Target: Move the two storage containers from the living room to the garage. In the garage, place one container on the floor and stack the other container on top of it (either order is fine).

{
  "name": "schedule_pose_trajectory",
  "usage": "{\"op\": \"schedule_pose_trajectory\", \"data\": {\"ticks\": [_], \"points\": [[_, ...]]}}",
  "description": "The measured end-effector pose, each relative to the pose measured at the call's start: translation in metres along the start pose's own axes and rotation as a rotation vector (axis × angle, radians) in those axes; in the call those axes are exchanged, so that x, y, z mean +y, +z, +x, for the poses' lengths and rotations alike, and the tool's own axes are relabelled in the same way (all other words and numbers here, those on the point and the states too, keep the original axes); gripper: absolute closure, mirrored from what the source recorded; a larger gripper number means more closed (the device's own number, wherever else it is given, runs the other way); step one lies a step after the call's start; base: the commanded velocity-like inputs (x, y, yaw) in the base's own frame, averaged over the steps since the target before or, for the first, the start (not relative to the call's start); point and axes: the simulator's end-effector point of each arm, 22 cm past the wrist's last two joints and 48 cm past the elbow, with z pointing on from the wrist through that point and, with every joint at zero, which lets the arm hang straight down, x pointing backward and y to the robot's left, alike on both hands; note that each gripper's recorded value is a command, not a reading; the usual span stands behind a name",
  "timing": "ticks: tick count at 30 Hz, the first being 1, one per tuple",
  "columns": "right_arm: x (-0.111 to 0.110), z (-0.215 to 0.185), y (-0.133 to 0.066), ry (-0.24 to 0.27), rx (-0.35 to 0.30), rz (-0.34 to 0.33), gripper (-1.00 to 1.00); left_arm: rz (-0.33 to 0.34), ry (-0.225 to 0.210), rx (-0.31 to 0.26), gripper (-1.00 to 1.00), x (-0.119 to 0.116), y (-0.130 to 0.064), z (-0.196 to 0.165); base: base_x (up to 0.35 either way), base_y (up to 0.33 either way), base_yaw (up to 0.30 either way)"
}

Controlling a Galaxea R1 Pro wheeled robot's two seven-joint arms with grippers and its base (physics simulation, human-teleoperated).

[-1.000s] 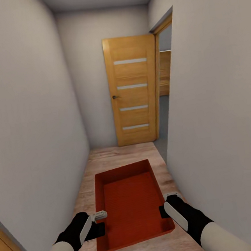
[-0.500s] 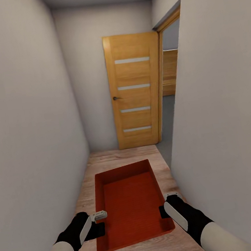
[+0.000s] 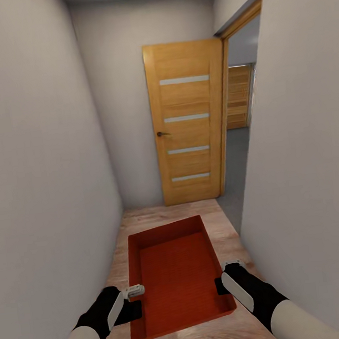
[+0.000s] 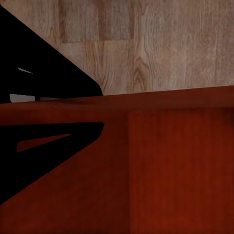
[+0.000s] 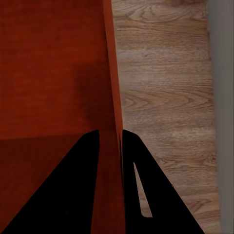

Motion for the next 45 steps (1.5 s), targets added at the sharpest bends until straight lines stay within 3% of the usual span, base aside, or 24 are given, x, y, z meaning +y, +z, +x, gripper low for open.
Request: {"op": "schedule_pose_trajectory", "data": {"ticks": [20,45], "points": [[0.0,0.0,0.0,0.0,0.0,0.0,1.0,0.0,0.0,0.0,1.0,0.0,0.0,0.0,0.329,0.085,0.0],[-0.0001,0.0,0.0,0.0,0.0,0.0,1.0,0.0,0.0,0.0,1.0,-0.0001,0.0,0.0,0.332,0.002,0.0]]}}
